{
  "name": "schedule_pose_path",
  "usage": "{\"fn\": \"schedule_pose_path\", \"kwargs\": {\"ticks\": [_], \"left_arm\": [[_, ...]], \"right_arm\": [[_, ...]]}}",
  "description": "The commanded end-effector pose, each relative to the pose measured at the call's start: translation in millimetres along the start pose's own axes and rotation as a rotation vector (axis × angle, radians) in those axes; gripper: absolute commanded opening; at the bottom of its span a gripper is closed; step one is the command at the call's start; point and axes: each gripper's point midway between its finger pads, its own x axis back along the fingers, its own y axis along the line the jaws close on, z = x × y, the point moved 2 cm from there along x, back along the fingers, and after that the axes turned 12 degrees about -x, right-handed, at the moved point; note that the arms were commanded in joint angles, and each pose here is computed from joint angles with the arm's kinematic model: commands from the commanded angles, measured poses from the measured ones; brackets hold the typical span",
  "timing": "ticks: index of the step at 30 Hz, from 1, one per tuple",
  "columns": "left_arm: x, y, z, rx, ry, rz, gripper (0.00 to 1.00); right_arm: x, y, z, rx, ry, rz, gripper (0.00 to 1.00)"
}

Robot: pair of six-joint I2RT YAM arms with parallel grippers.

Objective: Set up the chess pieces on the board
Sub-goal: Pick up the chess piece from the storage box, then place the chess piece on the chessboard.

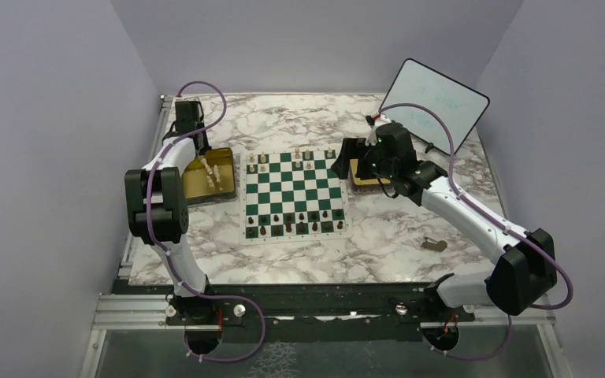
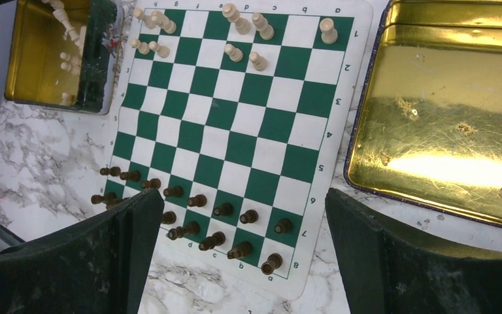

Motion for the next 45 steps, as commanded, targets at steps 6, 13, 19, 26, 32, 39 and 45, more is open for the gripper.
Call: {"fn": "schedule_pose_path", "kwargs": {"ticks": [6,13,19,26,32,39,45], "left_arm": [[11,11,-10,0.022,0.003,-0.044,0.09],[25,7,-19,0.046,0.000,-0.002,0.09],[47,5,-23,0.068,-0.012,0.033,0.09],[68,1,-25,0.098,-0.012,0.072,0.09],[83,-2,-28,0.118,-0.017,0.103,0.09],[101,-16,-38,0.120,-0.061,0.199,0.09],[121,-32,-53,0.108,-0.116,0.252,0.08]], "right_arm": [[-1,-2,5,-0.004,0.020,-0.006,1.00],[-2,-2,6,-0.007,0.023,-0.011,1.00],[-2,-1,8,-0.006,0.032,-0.020,1.00],[1,1,9,-0.011,0.031,-0.036,0.99],[1,6,10,-0.016,0.042,-0.066,0.97],[4,13,10,-0.020,0.047,-0.103,0.96],[8,11,13,-0.022,0.045,-0.104,0.96]]}}
